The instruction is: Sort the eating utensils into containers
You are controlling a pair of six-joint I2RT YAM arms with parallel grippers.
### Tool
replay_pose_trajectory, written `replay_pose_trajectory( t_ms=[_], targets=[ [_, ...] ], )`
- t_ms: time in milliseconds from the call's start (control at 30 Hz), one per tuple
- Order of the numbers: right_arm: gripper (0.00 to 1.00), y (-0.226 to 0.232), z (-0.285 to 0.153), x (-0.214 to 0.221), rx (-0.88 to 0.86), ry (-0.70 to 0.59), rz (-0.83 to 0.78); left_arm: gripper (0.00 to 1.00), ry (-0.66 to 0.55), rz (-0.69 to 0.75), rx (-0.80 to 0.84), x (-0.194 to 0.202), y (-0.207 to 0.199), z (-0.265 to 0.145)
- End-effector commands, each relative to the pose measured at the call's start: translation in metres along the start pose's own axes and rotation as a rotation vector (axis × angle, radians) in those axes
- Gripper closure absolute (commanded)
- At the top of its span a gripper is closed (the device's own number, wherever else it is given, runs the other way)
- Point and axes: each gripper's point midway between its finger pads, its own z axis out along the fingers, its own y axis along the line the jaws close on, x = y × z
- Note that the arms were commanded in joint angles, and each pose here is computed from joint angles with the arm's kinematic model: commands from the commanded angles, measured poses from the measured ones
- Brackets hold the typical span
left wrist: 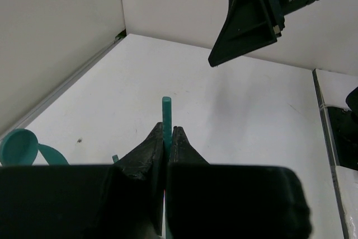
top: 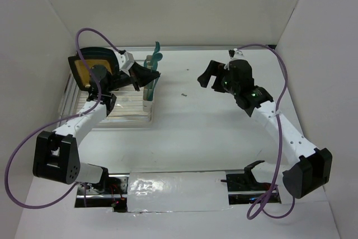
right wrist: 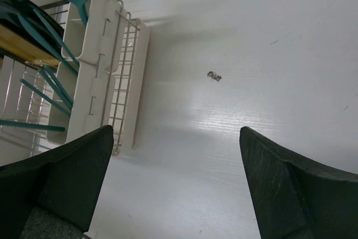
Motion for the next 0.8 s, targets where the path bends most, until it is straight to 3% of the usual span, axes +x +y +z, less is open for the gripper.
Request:
replay_pose_trajectory(
  t_ms=[0,33,133,167,200,267,367,400,533,567,767],
  targets=[
    [0.0,0.008,-0.007,-0.028,-0.006,-0.082,-0.02,1.0,-0.048,0.137,0.042,-0.012,-0.003,0.003],
    [0.0,0.008,-0.008,-0.031,-0.004,-0.083,-0.025,1.0,-0.043,0.137,0.04,-0.009,-0.002,0.003],
    [0.0,0.008,-0.004,-0.031,-0.006,-0.073,-0.033,0.85,-0.031,0.111,-0.001,-0.005,0.005,0.001],
    [0.0,0.009,-0.005,-0.033,-0.005,-0.071,-0.036,0.78,-0.03,0.106,-0.017,-0.005,0.008,0.001],
    [0.0,0.006,-0.003,-0.034,0.015,-0.079,-0.031,0.62,-0.026,0.095,-0.046,-0.007,0.011,0.0],
    [0.0,-0.002,0.0,-0.032,0.051,-0.066,-0.026,0.52,-0.023,0.096,-0.089,-0.013,0.017,-0.002],
    [0.0,-0.002,0.002,-0.037,0.062,-0.059,-0.042,0.28,-0.046,0.172,-0.141,-0.035,0.021,-0.005],
    [0.0,-0.001,0.001,-0.042,0.059,-0.07,-0.045,0.13,-0.048,0.172,-0.157,-0.037,0.022,-0.007],
    [0.0,-0.007,0.001,-0.05,0.091,-0.095,-0.058,0.08,-0.054,0.179,-0.253,-0.07,0.033,-0.012],
    [0.0,-0.006,0.001,-0.057,0.091,-0.121,-0.057,0.08,-0.069,0.203,-0.274,-0.095,0.035,-0.011],
    [0.0,-0.032,-0.003,-0.09,0.235,-0.267,-0.087,0.04,0.06,0.164,-0.446,-0.114,0.047,-0.029]
  ],
)
